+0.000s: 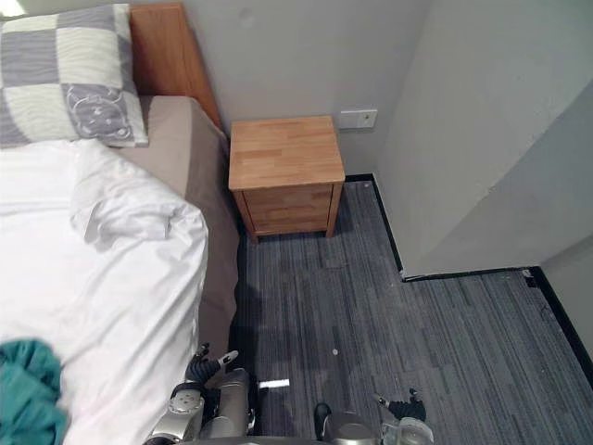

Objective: Tidy the bed and pick cloth on bed and put in laundry

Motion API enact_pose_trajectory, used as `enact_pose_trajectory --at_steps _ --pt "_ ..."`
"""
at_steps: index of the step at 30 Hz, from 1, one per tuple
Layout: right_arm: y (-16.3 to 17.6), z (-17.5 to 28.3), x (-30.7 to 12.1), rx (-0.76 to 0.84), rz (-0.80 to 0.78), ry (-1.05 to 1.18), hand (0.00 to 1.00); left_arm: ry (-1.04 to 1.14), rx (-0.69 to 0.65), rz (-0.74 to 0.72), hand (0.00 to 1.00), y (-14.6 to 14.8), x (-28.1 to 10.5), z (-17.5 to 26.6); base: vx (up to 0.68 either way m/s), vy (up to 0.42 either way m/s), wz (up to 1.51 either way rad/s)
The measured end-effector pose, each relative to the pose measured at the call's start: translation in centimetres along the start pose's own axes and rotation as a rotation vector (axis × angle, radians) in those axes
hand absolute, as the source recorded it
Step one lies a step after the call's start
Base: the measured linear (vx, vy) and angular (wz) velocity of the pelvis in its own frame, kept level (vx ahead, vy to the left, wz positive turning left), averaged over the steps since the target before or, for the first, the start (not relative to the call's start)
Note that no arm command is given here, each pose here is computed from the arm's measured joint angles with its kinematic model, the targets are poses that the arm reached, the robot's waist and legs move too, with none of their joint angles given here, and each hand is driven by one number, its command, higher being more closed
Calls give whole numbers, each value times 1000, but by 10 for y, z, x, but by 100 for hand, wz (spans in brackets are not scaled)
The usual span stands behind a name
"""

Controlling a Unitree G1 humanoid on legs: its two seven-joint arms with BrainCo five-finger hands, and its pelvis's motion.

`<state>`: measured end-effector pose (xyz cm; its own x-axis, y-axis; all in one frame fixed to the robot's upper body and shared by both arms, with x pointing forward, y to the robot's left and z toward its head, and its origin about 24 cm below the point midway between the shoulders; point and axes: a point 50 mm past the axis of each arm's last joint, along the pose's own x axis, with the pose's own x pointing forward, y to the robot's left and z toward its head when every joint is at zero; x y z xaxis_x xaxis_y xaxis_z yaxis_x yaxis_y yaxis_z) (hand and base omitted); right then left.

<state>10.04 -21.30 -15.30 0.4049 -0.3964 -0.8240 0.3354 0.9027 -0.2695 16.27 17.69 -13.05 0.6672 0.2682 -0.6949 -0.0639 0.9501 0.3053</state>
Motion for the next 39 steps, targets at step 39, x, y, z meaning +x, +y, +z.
enact_pose_trajectory --at_steps 39 --pt "-11 -44 -8 330 -94 208 0 172 50 -77 0 9 -6 -41 255 -110 137"
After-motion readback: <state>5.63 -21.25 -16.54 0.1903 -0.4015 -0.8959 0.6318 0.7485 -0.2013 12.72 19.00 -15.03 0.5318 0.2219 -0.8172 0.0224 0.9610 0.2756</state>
